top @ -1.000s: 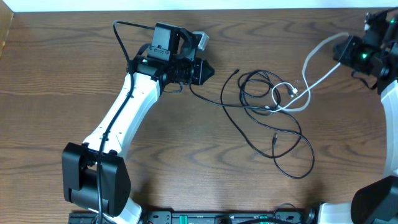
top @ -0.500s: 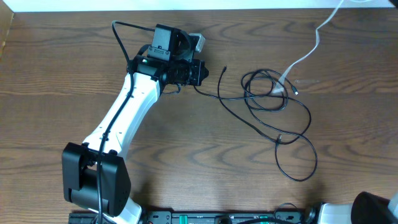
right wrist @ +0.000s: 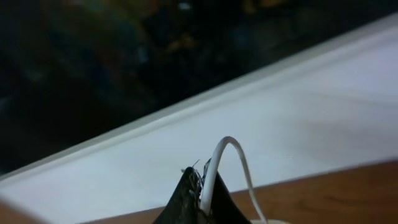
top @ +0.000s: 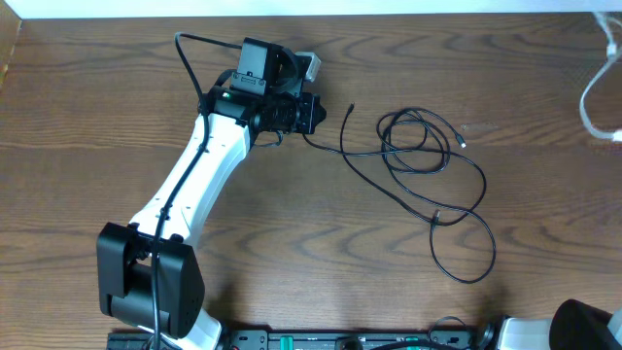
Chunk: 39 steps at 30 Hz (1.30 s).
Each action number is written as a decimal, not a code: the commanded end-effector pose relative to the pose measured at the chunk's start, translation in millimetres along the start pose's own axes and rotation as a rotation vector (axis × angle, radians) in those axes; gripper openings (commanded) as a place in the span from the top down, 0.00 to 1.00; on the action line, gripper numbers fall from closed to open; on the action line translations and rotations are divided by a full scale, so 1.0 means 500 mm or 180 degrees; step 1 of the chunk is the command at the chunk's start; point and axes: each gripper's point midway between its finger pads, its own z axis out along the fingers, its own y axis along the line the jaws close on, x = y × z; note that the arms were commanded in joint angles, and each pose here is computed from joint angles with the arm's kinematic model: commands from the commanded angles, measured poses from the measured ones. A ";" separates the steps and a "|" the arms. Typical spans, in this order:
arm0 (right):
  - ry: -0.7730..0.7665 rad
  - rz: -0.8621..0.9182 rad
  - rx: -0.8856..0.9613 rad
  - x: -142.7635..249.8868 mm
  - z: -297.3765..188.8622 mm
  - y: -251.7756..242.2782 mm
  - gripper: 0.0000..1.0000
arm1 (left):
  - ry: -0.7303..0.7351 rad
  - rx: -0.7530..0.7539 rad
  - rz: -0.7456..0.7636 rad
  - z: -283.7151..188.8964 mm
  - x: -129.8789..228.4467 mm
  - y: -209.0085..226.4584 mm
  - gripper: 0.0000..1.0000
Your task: Untangle cables
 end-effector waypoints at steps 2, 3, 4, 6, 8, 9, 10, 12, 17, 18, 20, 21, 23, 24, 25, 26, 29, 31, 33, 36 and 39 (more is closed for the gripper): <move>-0.0010 -0.0221 0.0660 0.004 0.037 -0.111 0.99 | -0.0084 -0.0023 0.0074 -0.016 -0.011 -0.004 0.92; 0.0038 -0.0245 0.0733 0.013 0.055 -0.133 0.99 | -0.0089 -0.0022 0.0077 -0.016 -0.012 -0.004 0.92; 0.0061 -0.0270 0.0813 0.020 0.072 -0.156 0.99 | -0.0097 -0.0019 0.0082 -0.016 -0.014 -0.004 0.92; 0.0092 -0.0281 0.0990 0.033 0.107 -0.206 0.99 | -0.0107 -0.0018 0.0087 -0.016 -0.015 -0.004 0.92; 0.0086 -0.0266 0.1144 0.044 0.145 -0.260 0.99 | -0.0107 -0.0018 0.0087 -0.016 -0.015 -0.004 0.92; 0.0068 -0.0261 0.1174 0.046 0.161 -0.279 0.99 | -0.0106 -0.0018 0.0085 -0.016 -0.015 -0.004 0.92; 0.0012 -0.0222 0.1190 0.042 0.174 -0.299 0.99 | -0.0106 -0.0018 0.0085 -0.016 -0.015 -0.004 0.92; -0.0093 -0.0191 0.1212 0.029 0.185 -0.325 0.99 | -0.0106 -0.0019 0.0086 -0.016 -0.015 -0.004 0.92; -0.0429 -0.0249 0.1358 -0.042 0.159 -0.373 0.99 | -0.0111 -0.0018 0.0089 -0.016 -0.016 -0.004 0.92; -0.0507 -0.0261 0.1442 -0.059 0.145 -0.389 0.99 | -0.0118 -0.0017 0.0093 -0.016 -0.017 -0.005 0.92; -0.0591 -0.0290 0.1565 -0.077 0.124 -0.418 0.99 | -0.0128 -0.0015 0.0097 -0.016 -0.019 -0.005 0.92; -0.0607 -0.0300 0.1627 -0.081 0.115 -0.434 0.99 | -0.0132 -0.0015 0.0099 -0.016 -0.019 -0.005 0.92; -0.0579 -0.0309 0.1715 -0.079 0.108 -0.465 0.99 | -0.0136 -0.0013 0.0101 -0.016 -0.020 -0.005 0.92; -0.0537 -0.0287 0.1761 -0.071 0.108 -0.484 0.99 | -0.0137 -0.0013 0.0102 -0.016 -0.020 -0.005 0.92; -0.0472 -0.0247 0.1807 -0.057 0.112 -0.505 0.99 | -0.0138 -0.0014 0.0102 -0.016 -0.020 -0.005 0.92; -0.0367 -0.0192 0.1860 -0.035 0.119 -0.530 0.99 | -0.0138 -0.0013 0.0102 -0.016 -0.020 -0.005 0.92; 0.0000 -0.0070 0.1993 0.046 0.150 -0.602 0.99 | -0.0139 -0.0013 0.0103 -0.016 -0.020 -0.005 0.92; 0.0276 -0.0010 0.2072 0.110 0.175 -0.652 0.99 | -0.0138 -0.0013 0.0102 -0.016 -0.020 -0.005 0.92; 0.0531 0.0079 0.2138 0.177 0.197 -0.700 0.80 | -0.0138 -0.0013 0.0102 -0.016 -0.020 -0.005 0.92; 0.0821 0.0224 0.2217 0.258 0.215 -0.753 0.25 | -0.0138 -0.0013 0.0102 -0.016 -0.020 -0.005 0.92; 0.1012 0.0322 0.2265 0.302 0.214 -0.772 0.01 | -0.0136 -0.0011 0.0104 -0.016 -0.020 -0.006 0.92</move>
